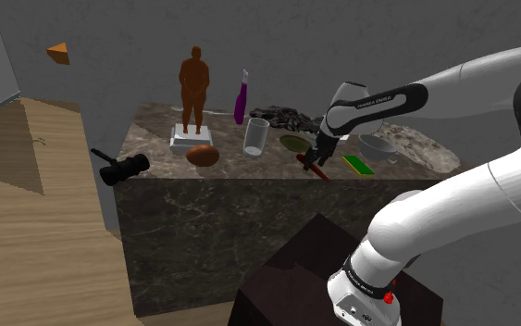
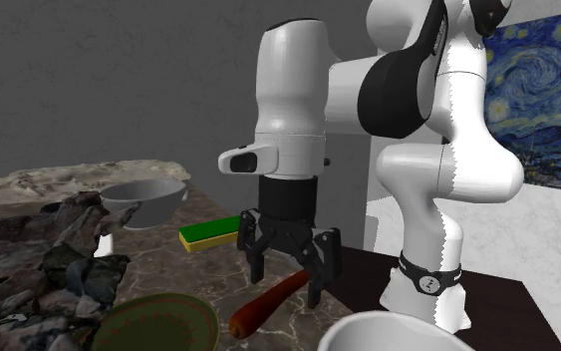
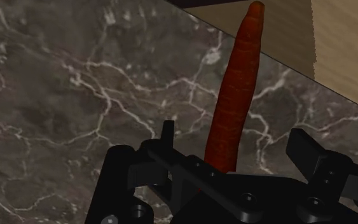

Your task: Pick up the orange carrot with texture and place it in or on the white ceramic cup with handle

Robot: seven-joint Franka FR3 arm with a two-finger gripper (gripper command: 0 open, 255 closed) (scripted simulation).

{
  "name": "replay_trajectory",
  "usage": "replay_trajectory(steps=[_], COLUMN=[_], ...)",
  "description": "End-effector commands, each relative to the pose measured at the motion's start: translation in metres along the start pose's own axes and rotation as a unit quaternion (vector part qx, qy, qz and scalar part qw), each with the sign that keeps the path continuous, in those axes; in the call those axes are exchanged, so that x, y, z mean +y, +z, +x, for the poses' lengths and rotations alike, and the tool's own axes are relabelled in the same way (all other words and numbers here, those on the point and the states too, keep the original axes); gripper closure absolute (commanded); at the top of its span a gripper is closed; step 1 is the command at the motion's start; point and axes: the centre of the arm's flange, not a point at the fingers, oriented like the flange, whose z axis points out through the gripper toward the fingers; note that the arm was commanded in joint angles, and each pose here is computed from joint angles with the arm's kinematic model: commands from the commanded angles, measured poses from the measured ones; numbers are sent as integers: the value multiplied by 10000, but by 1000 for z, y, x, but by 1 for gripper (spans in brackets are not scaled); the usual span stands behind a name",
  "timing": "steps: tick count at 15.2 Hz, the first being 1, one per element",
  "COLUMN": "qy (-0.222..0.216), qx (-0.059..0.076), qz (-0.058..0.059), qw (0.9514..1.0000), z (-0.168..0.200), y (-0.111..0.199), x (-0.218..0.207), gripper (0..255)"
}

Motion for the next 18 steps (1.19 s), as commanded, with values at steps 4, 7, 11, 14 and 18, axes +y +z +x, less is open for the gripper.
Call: replay_trajectory(steps=[4,7,11,14,18], qy=[0,0,0,0,0], qx=[0,1,2,1,1], qz=[0,0,-1,0,0], qw=[10000,10000,10000,10000,10000], z=[0,0,0,0,2], y=[0,1,0,-5,-26], x=[0,1,2,0,0], gripper=[255,255,255,255,255])
